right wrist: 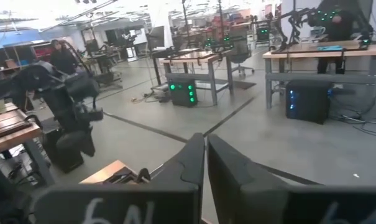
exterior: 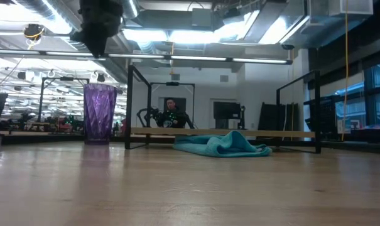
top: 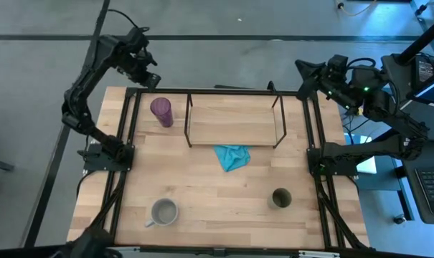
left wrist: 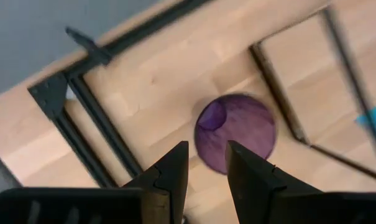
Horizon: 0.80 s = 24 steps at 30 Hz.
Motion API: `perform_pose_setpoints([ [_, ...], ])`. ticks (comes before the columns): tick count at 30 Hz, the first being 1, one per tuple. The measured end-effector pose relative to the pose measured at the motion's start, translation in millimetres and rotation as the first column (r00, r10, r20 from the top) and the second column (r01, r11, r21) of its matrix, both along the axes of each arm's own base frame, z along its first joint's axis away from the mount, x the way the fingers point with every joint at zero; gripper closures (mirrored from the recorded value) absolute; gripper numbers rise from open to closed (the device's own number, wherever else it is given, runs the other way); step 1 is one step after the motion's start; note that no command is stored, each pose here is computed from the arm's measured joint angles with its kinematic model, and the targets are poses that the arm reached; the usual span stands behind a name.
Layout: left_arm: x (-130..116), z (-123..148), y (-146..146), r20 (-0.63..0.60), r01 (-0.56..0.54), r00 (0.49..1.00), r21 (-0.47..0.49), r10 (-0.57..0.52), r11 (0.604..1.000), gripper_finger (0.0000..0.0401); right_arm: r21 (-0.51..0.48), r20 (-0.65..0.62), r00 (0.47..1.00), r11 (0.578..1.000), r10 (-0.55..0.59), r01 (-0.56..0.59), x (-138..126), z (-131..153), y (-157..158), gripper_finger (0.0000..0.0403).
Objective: Stack small to large cups/mugs on shelf
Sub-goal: Put the violet cup on the shelf
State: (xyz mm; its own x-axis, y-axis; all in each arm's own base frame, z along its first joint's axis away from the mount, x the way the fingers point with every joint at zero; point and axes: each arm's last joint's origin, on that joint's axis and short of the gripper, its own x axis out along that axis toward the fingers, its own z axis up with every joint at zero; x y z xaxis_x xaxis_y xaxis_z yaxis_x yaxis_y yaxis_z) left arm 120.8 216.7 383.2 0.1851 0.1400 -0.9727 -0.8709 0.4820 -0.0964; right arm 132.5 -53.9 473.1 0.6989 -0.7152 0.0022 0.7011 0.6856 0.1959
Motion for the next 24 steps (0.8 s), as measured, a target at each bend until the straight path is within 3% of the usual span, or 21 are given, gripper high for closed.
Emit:
perform_pose_setpoints([
  [7, 2.5, -44.8, 1.0, -0.086, 0.048, 0.995, -0.111, -0.058, 0.993, 0.0300, -0.001, -0.006, 1.000, 1.000, -0.013, 0.013, -0.4, -0.3, -0.2, 0.0381],
  [11, 2.2, -59.2, -6.9, -0.062, 0.055, 0.996, -0.042, -0.058, 0.998, 0.0300, 0.002, -0.004, 1.000, 1.000, -0.013, 0.013, -0.3, -0.4, -0.2, 0.0381],
  [16, -5.0, -58.7, -23.2, -0.002, 0.026, 1.000, 0.038, -0.026, 0.999, 0.0300, 0.006, 0.000, 1.000, 1.000, -0.013, 0.013, -0.3, -0.5, -0.2, 0.0381],
  [24, -8.4, -73.0, -31.1, 0.027, 0.023, 0.999, 0.027, -0.023, 0.999, 0.0300, 0.014, -0.022, 1.000, 1.000, -0.014, 0.014, 7.9, -3.5, -2.7, 0.0381],
])
